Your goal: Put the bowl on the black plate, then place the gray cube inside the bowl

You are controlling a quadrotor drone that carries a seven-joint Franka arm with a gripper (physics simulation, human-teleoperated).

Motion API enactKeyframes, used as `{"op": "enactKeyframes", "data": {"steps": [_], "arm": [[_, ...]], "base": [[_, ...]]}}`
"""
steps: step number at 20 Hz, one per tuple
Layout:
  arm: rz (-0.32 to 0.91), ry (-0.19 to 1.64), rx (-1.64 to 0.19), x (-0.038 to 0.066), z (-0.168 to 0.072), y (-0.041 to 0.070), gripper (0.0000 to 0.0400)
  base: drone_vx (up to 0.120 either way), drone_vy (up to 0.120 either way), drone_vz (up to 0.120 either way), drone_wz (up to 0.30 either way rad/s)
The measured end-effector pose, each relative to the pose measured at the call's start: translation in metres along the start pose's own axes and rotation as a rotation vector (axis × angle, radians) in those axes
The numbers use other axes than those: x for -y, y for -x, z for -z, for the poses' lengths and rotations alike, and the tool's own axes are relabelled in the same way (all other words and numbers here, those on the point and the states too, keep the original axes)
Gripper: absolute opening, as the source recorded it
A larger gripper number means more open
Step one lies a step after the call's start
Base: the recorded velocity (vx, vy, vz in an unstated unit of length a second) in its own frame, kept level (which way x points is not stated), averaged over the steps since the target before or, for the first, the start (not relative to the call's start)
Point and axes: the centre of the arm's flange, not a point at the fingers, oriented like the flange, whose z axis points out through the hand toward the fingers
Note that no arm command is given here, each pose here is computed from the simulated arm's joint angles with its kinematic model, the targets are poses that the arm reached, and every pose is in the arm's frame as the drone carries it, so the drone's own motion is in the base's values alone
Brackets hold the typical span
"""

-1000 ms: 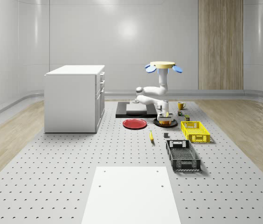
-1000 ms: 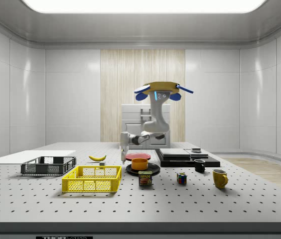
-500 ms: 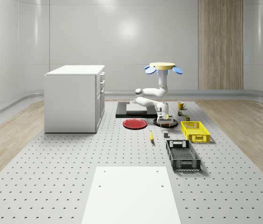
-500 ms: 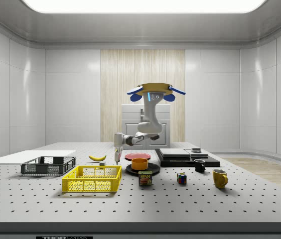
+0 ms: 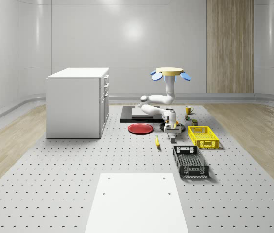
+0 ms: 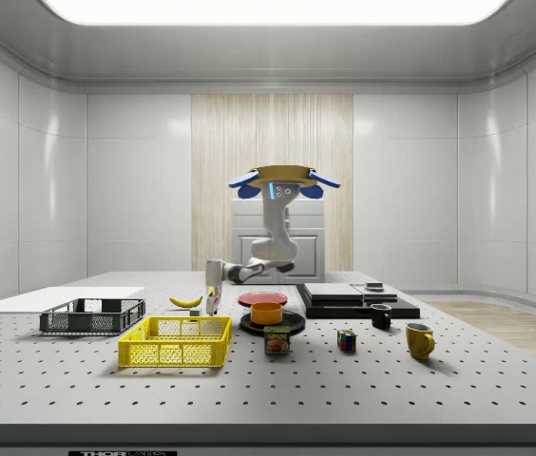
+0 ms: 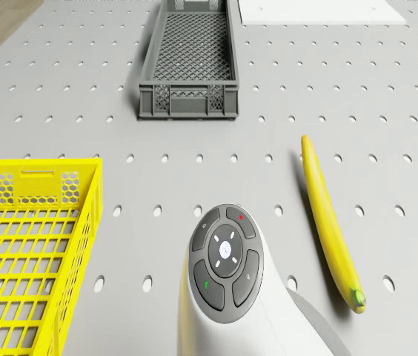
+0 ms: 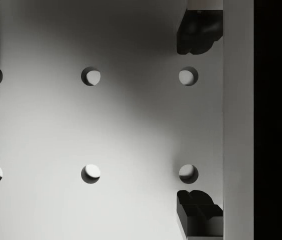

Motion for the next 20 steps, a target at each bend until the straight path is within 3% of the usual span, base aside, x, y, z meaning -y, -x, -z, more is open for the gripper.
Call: {"op": "enactKeyframes", "data": {"steps": [11,16,20], "arm": [[0.000,0.000,0.000,0.0000,0.0000,0.0000,0.0400],[0.000,0.000,0.000,0.0000,0.0000,0.0000,0.0400],[0.000,0.000,0.000,0.0000,0.0000,0.0000,0.0400]], "base": [[0.120,-0.029,0.000,0.000],[0.008,-0.008,0.000,0.000],[0.110,0.000,0.000,0.000]]}}
